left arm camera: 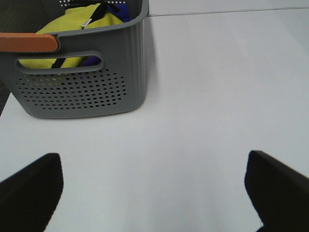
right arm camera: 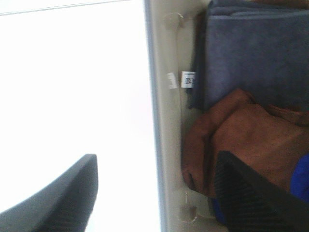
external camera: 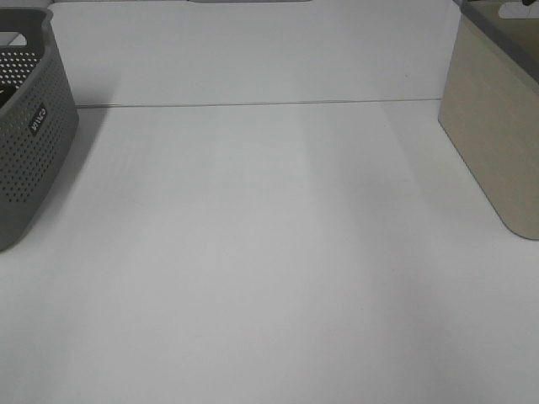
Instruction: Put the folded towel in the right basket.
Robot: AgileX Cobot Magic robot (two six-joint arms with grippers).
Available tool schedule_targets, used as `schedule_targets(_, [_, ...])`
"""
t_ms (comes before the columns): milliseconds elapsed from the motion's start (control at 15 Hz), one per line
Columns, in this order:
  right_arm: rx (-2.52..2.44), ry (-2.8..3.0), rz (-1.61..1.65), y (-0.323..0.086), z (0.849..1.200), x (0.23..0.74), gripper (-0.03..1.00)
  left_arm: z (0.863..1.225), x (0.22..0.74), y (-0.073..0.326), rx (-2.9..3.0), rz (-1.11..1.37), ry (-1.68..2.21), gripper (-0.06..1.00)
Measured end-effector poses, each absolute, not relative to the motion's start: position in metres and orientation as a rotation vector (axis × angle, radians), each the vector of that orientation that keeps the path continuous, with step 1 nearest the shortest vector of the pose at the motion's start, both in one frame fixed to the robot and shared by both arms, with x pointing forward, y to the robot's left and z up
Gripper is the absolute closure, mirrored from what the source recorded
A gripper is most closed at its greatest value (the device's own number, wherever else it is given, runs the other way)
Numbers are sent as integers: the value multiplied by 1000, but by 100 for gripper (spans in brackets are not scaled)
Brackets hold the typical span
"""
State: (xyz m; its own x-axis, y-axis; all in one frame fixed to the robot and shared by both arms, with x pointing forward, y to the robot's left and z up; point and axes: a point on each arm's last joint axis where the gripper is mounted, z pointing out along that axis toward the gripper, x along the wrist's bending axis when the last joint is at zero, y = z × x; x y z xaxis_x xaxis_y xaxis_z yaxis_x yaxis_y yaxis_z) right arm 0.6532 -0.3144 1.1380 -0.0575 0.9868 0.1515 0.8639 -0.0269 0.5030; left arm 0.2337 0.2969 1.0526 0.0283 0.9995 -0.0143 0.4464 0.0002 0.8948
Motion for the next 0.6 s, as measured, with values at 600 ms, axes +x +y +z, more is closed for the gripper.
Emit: schedule_targets(600, [1962,2001,617,-291,1160,548,32,1053,234,297,1549,925,1519,-3])
